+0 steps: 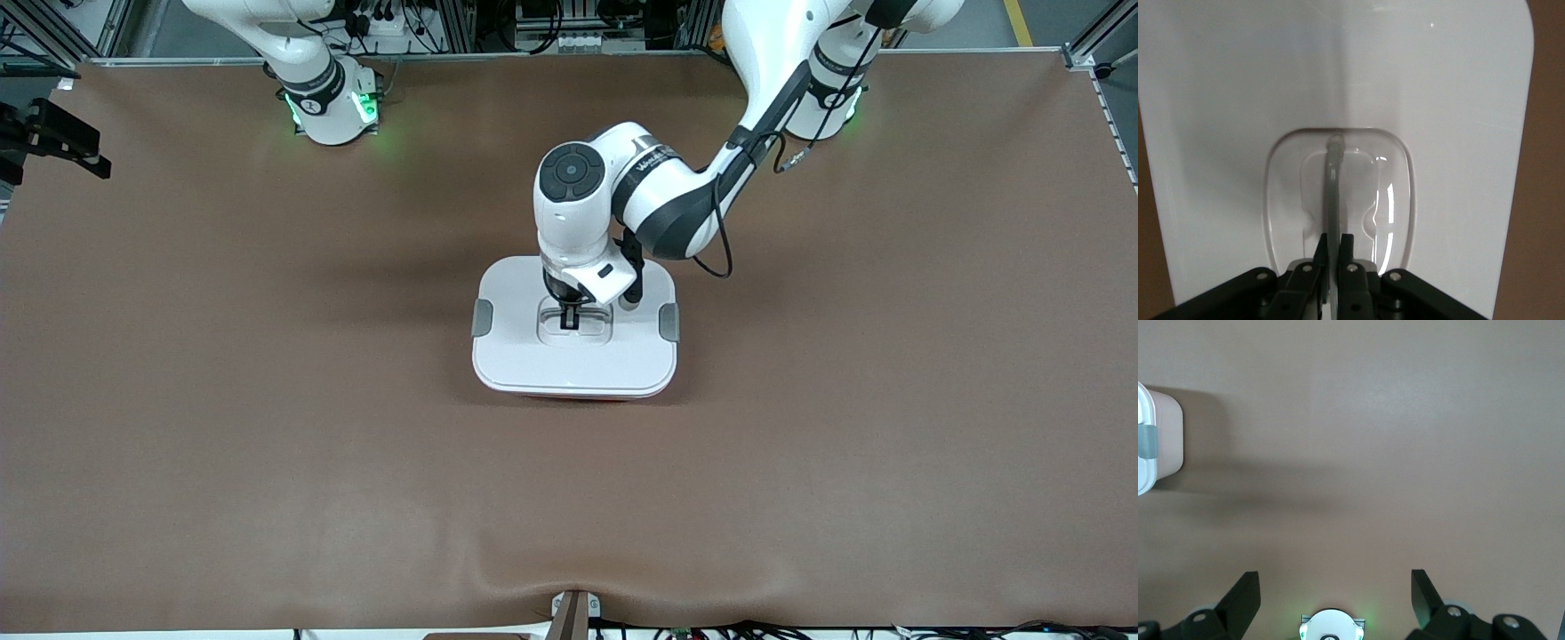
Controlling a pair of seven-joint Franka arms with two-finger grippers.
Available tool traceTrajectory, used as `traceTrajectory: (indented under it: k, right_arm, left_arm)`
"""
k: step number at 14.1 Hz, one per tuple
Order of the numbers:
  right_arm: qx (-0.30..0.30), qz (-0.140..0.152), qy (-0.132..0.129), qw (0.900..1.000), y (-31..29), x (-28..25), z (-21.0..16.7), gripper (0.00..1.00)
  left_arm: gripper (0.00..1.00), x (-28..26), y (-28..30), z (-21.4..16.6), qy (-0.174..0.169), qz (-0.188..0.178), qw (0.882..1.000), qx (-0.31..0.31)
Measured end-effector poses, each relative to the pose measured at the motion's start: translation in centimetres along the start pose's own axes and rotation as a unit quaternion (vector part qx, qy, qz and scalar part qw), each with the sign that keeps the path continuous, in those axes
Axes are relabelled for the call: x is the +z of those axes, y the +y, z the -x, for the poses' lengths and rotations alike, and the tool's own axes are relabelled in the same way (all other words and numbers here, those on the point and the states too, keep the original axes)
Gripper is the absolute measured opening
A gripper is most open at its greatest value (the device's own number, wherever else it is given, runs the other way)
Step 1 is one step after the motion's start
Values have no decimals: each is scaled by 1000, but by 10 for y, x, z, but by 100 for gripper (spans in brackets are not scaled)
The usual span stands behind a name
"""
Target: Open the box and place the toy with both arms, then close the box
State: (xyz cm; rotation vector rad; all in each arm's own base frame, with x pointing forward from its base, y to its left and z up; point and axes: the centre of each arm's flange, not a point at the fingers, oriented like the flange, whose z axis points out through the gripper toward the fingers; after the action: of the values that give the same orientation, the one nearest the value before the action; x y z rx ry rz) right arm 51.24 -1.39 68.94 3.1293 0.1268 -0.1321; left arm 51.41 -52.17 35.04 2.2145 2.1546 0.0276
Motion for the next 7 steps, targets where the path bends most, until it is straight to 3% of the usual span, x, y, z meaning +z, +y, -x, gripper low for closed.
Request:
traceTrajectory:
  k: [7]
  right_arm:
    - [0,0,0,1000,0,0,0,100]
  left_arm:
    - [7,4,6,-5,-10,-7,1000,-12]
